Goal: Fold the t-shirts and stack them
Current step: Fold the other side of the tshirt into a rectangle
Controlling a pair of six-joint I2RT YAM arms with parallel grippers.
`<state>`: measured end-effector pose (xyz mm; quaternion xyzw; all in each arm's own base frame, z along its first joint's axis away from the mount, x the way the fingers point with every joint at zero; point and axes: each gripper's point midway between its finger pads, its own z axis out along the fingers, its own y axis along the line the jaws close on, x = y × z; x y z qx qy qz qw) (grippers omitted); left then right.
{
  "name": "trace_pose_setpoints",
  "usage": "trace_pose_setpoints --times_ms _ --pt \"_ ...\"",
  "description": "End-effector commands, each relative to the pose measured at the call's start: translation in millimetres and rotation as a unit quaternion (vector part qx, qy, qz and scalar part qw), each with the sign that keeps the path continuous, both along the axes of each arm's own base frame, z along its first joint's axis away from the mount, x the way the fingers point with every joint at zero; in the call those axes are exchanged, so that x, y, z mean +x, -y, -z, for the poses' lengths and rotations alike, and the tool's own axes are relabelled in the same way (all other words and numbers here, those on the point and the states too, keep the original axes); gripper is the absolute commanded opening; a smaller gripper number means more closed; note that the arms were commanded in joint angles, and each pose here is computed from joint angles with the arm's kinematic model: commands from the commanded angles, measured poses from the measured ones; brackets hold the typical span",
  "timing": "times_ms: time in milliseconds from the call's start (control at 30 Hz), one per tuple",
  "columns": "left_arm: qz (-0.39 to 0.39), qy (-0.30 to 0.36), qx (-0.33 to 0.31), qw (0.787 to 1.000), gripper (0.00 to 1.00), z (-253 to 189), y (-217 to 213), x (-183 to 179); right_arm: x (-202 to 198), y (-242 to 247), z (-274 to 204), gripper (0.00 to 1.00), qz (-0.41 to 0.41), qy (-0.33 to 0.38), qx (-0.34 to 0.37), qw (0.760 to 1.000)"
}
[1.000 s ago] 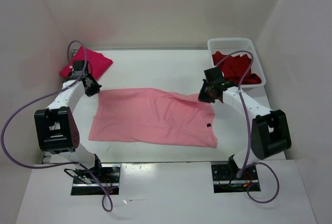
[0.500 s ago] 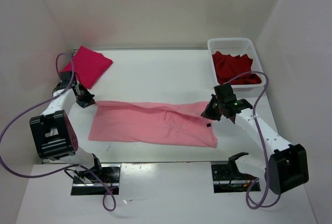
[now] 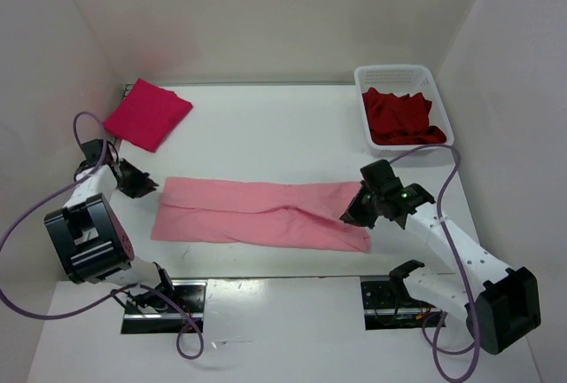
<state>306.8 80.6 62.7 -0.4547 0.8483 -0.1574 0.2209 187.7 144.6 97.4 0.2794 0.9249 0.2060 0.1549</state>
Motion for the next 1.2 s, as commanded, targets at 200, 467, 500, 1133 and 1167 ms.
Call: trace_pose_setpoints --times_ms 200,467,500,1133,1167 --pt "0.005 0.084 0.026 0.996 0.36 -56 11 3 -9 -7 -9 0.32 -0.006 0.015 -0.015 1.000" --pt "0.127 0.111 0.035 0.985 0.41 -49 96 23 86 -34 12 0.05 -0.079 0.086 -0.097 0.988" --pt "0.137 0.107 0.033 0.984 0.41 -47 101 26 97 -39 13 0.05 -0.094 0.100 -0.102 0.985" --pt "0.174 0.026 0.002 0.984 0.38 24 121 24 105 -78 58 0.35 -0.162 0.068 -0.128 0.976" --pt "0.174 0.026 0.002 0.984 0.37 24 121 24 105 -78 58 0.31 -0.162 0.068 -0.128 0.976"
